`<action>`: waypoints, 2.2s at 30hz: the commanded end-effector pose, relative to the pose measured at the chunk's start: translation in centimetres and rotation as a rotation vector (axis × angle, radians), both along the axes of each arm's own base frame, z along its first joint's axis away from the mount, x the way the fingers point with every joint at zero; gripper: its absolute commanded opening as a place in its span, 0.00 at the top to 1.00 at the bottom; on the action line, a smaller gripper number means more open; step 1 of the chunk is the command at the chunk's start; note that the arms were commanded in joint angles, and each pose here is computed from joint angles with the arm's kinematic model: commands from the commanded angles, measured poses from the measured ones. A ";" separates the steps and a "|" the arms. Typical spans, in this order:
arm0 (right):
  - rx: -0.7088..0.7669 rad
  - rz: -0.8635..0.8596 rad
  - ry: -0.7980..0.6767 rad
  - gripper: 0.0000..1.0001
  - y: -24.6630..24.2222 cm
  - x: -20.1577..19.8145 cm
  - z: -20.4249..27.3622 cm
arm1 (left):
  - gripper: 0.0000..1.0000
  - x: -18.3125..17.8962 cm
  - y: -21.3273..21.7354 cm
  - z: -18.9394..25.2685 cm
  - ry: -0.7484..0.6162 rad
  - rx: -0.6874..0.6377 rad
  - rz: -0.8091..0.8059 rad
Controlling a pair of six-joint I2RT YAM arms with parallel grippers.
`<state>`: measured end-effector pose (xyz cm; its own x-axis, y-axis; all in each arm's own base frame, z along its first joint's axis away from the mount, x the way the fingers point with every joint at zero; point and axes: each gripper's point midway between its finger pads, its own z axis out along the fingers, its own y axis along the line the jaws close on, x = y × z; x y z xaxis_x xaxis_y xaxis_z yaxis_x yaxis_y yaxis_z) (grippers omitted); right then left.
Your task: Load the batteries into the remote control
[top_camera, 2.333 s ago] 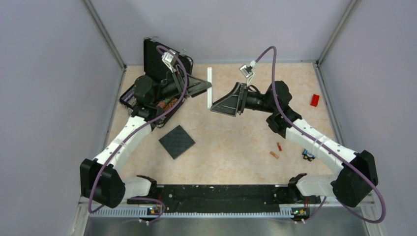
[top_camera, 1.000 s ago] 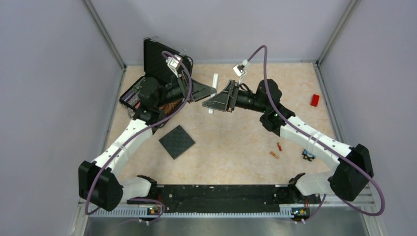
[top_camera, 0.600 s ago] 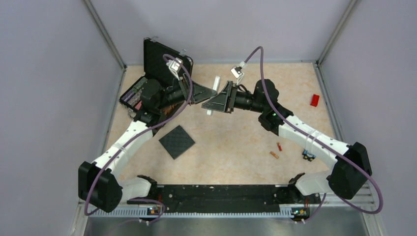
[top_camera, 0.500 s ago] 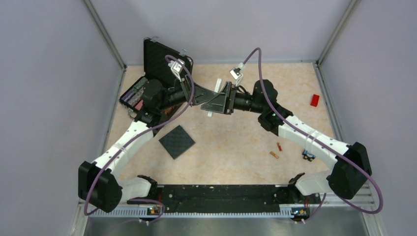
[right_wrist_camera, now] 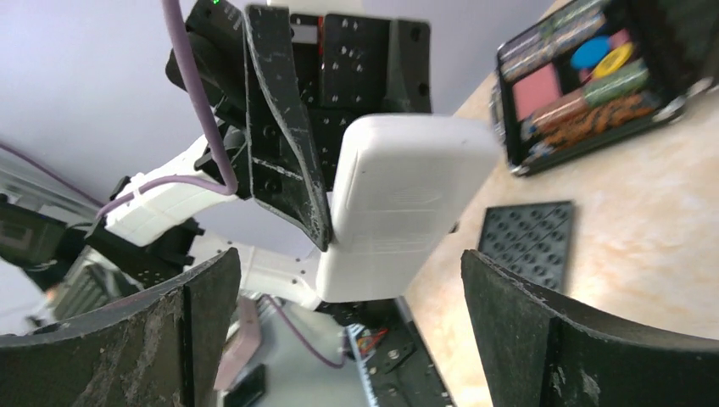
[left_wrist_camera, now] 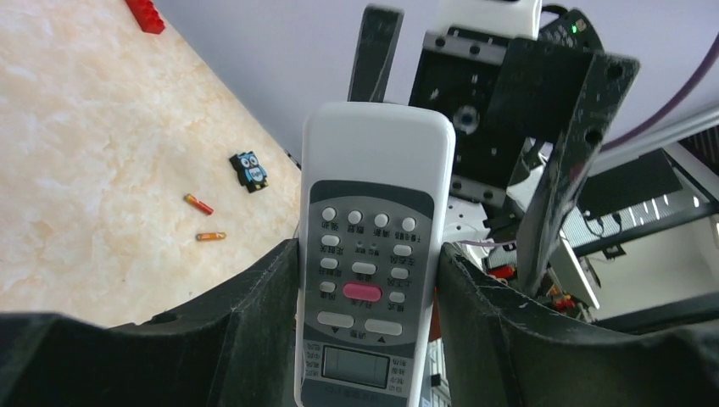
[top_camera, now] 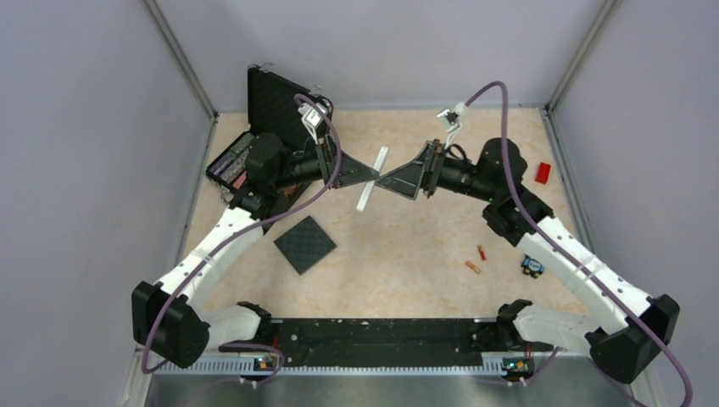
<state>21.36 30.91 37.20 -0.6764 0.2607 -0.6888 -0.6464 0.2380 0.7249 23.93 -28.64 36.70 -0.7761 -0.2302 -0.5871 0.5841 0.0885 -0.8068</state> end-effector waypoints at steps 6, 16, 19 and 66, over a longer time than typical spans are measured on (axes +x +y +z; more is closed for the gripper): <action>-0.106 -0.100 -0.385 0.01 -4.9 -0.1 6.0 | 1.00 -5.1 1.0 4.7 -0.139 -0.018 -0.171; -0.096 0.260 -0.892 0.01 -3.8 -5.2 9.3 | 1.00 -8.6 2.1 5.6 -0.149 -0.014 -0.269; -0.051 0.383 -0.990 0.01 -3.2 -6.4 8.5 | 1.00 -9.4 2.2 6.1 -0.142 -0.024 -0.291; 0.108 0.687 -0.883 1.00 0.6 -6.8 6.6 | 0.20 -10.0 0.9 6.4 -0.187 -0.018 -0.285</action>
<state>14.36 31.07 42.42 0.0130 0.0634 -0.9979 -0.8844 -0.4650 -0.0410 13.82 -27.95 41.42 -0.7859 0.0551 -0.6159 0.6054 -0.1345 -0.7845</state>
